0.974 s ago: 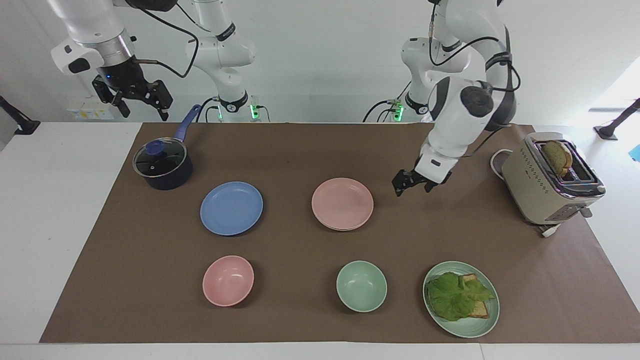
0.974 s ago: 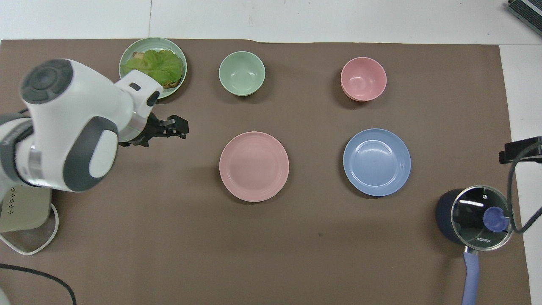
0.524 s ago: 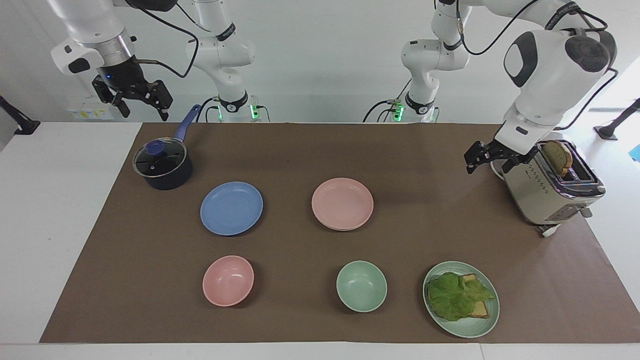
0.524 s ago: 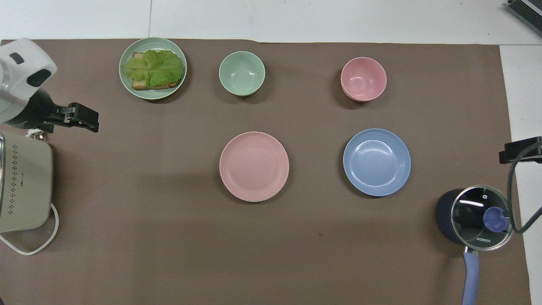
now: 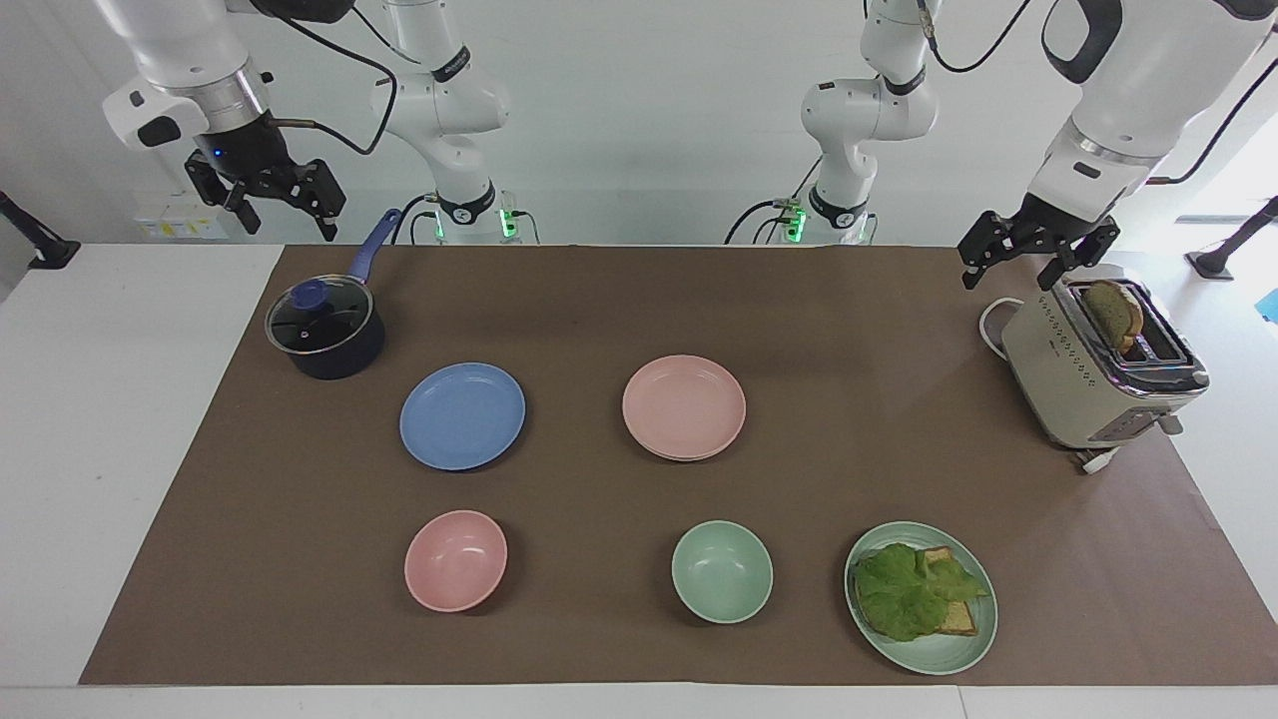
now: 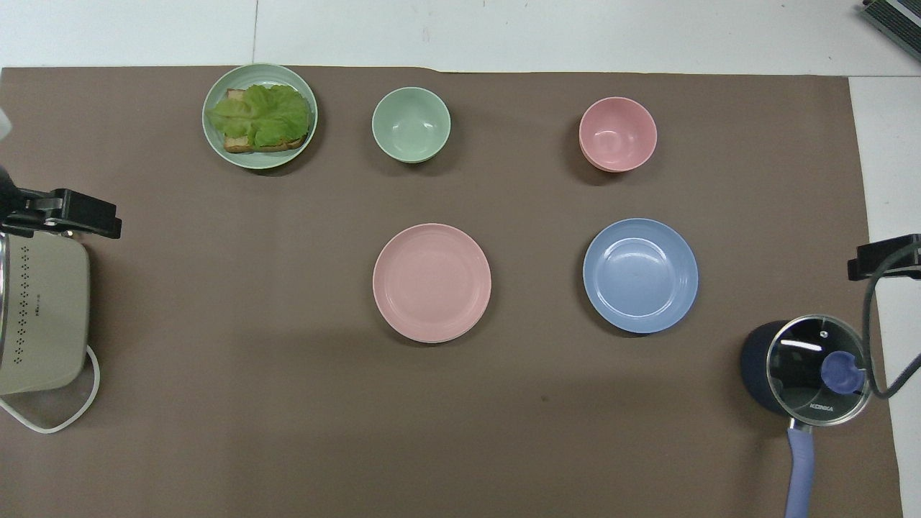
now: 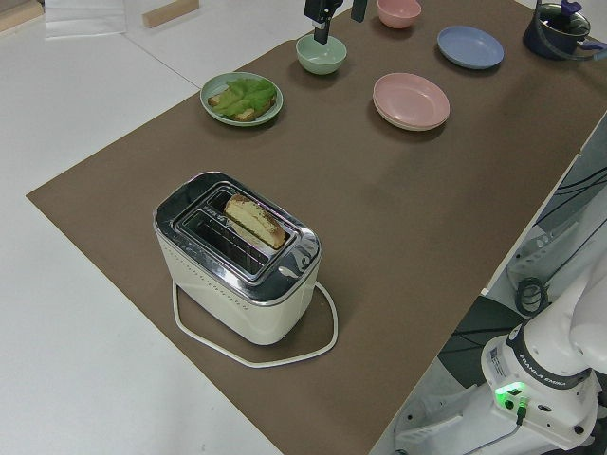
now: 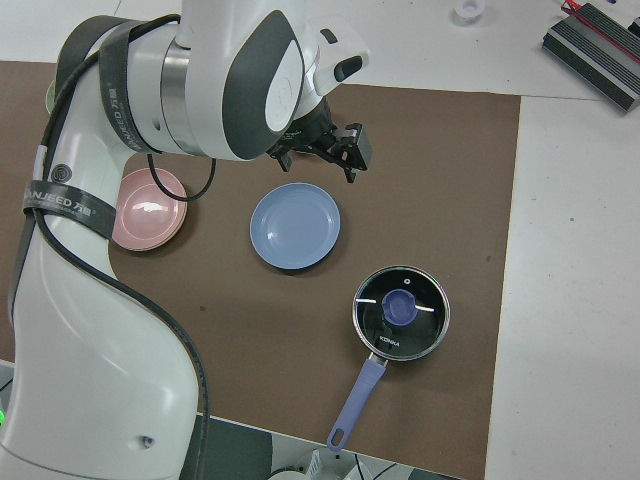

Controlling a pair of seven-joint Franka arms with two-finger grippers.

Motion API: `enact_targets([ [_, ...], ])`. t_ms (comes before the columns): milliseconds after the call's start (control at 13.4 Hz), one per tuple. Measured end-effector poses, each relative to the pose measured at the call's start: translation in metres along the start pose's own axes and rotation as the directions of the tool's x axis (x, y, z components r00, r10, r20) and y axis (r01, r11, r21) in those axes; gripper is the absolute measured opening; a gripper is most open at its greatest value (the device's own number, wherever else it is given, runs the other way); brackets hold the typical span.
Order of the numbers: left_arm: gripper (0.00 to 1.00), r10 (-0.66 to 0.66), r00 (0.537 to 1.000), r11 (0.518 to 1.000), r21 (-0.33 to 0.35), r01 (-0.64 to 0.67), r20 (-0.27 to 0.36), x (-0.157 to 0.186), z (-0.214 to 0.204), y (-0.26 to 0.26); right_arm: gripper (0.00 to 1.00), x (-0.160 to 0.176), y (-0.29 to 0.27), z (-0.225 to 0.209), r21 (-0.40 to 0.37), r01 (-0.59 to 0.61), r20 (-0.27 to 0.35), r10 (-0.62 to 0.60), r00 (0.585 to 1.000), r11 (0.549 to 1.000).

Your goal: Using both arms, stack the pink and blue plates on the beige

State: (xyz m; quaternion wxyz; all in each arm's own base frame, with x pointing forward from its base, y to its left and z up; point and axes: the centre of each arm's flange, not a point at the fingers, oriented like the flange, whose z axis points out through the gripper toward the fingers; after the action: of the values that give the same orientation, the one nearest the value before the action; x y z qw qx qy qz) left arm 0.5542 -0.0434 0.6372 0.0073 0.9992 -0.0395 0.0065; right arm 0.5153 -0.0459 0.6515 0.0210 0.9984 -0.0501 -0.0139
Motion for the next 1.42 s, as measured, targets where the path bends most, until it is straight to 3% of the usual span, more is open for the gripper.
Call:
enact_targets([
  [300,1.00,-0.001,1.000,1.000,0.000,0.001,0.005,0.001,0.003,-0.001,1.00,0.010,0.029,0.027,0.004,-0.045,-0.026,0.045,0.999,0.999],
  [674,1.00,-0.001,1.000,1.000,0.000,0.001,0.006,0.001,0.003,-0.001,1.00,0.053,0.004,0.145,0.088,-0.015,-0.040,0.019,0.999,0.996],
  [974,1.00,-0.001,1.000,1.000,0.000,0.001,0.006,0.001,0.003,-0.001,1.00,0.092,-0.051,0.215,0.075,0.059,-0.084,-0.052,0.995,0.995],
  [1423,1.00,-0.001,1.000,1.000,0.000,0.001,0.006,0.001,0.003,-0.001,1.00,0.087,-0.041,0.275,0.065,0.100,-0.001,-0.100,0.995,0.993],
])
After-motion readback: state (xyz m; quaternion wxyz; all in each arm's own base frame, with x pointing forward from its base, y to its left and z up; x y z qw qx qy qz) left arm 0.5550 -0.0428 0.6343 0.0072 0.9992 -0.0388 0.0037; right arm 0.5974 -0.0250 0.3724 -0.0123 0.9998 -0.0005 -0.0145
